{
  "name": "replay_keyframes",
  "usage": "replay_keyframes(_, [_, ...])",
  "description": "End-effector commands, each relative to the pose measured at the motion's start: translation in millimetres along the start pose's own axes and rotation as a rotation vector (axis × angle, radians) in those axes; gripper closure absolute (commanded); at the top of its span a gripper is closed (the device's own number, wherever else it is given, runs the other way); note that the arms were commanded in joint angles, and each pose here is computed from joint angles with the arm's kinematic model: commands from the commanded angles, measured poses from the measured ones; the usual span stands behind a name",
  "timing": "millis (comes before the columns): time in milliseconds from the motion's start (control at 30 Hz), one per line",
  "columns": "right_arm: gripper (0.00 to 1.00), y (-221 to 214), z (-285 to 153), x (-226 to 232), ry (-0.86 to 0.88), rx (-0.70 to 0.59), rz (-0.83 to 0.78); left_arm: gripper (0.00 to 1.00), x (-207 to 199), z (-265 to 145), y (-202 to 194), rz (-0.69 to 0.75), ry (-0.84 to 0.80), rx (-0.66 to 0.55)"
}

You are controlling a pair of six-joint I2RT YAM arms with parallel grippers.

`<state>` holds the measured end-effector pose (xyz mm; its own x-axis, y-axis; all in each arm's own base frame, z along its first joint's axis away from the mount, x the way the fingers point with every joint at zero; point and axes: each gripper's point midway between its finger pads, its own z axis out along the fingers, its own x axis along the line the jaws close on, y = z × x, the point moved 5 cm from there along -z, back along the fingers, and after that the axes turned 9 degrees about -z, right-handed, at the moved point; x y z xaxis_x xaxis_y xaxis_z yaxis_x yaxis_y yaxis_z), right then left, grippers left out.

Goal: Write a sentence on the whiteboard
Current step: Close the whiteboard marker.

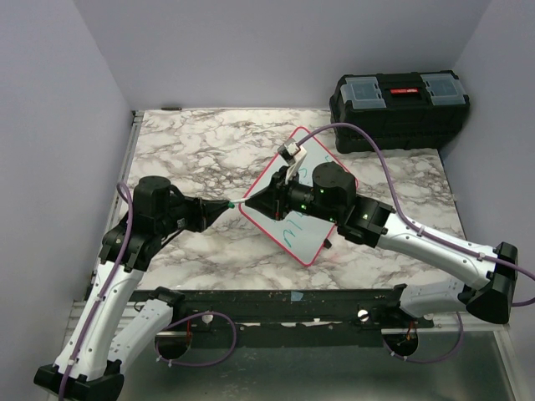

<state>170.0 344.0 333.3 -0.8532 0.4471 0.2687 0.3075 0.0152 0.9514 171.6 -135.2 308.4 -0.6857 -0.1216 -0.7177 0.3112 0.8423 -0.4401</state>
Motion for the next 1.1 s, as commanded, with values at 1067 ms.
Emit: replay_keyframes(1067, [0.99, -6.1, -3.1, -1.9, -0.051, -0.011, 0.009, 1.0, -4.5, -1.3, -1.8, -0.045, -0.027, 0.02])
